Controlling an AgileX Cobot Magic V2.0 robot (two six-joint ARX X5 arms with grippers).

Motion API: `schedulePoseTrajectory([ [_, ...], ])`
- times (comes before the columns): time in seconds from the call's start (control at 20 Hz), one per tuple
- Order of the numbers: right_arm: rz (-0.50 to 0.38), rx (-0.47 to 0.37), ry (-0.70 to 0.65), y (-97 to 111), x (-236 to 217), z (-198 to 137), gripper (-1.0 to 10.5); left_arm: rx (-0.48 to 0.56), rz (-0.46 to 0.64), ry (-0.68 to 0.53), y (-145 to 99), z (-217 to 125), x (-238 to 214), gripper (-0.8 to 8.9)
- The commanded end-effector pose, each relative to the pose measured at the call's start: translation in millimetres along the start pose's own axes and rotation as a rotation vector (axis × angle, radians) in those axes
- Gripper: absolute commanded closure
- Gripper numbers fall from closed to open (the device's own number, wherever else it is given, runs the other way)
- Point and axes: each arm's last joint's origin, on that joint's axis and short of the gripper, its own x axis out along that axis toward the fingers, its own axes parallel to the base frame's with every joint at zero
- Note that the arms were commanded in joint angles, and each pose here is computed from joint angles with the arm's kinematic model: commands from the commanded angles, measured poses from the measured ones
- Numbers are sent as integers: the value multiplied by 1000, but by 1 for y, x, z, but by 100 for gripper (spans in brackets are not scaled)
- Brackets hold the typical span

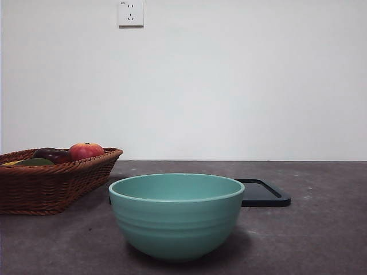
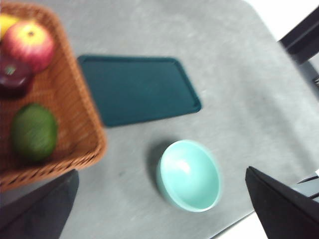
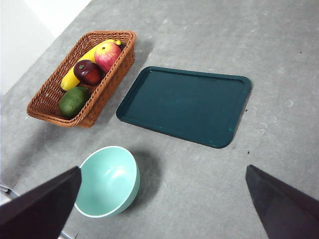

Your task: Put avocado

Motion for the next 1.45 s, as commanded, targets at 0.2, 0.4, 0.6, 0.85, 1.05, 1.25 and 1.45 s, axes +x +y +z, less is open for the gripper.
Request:
schedulePoseTrajectory([
  [0.2,42,-11,-9,3,-3,4,409,-29,195,144,27,21,38,252],
  [0.4,49,-11,-8,4,-3,4,410,-72,284,305,58,35,87,252],
  [0.6,61,-10,-7,4,-3,4,409,-64,323,389,82,40,135,253],
  [0.85,61,8,-7,4,-3,4,409,-10,360,428,98,40,185,254],
  [1.05,60,7,-7,4,-3,4,409,2,359,451,105,35,209,257],
  [1.25,60,8,-7,4,-3,4,409,-2,359,476,111,31,221,257],
  [1.45,60,8,-7,4,-3,4,409,13,402,482,113,29,224,401],
])
